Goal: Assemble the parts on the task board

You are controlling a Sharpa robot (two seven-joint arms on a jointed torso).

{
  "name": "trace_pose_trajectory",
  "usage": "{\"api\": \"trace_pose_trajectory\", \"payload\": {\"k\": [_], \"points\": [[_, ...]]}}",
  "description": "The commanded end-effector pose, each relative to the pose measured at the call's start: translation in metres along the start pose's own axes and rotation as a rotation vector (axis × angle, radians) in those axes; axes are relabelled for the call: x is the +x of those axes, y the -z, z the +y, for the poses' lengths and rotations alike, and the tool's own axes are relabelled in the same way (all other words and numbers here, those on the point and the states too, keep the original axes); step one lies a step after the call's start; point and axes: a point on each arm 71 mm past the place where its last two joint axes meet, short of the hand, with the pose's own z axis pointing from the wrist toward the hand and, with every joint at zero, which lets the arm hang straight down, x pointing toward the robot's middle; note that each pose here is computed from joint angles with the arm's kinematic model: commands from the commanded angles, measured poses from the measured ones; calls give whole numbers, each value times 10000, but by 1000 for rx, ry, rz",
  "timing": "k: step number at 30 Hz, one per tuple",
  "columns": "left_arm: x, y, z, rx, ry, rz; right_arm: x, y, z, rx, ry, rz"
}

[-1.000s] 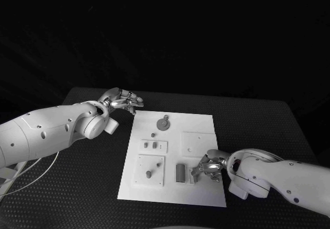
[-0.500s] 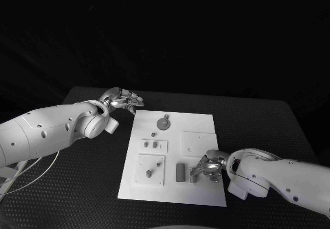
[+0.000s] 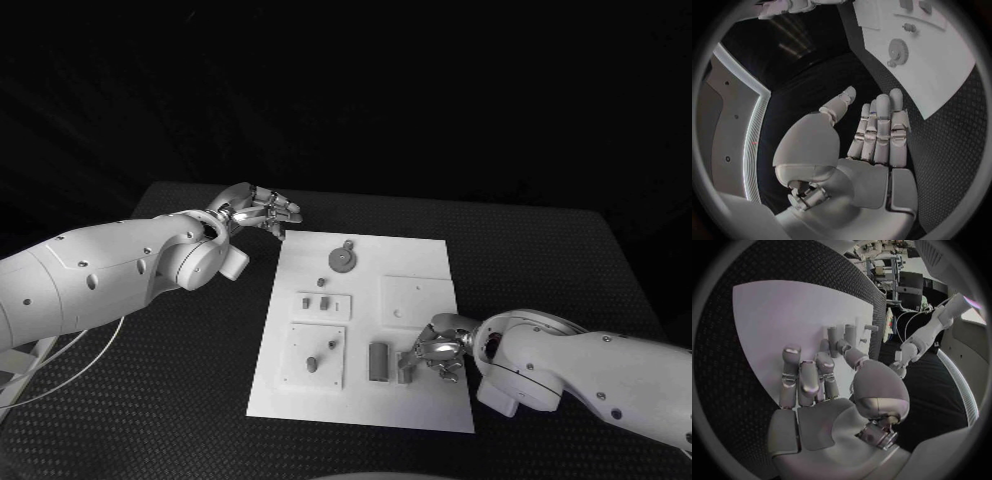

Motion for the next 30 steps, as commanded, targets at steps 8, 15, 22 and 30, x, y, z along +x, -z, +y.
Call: {"api": "trace_pose_trajectory", "payload": {"k": [8, 15, 22, 30], "points": [[19, -2, -14, 7, 7, 14, 44, -30, 54, -21, 4, 13], [14, 2, -13, 6, 7, 12, 42, -38, 51, -19, 7, 18], [9, 4, -11, 6, 7, 11, 47, -37, 59, -24, 4, 19], [8, 4, -11, 6, 6, 11, 45, -38, 63, -29, 0, 16]]}}
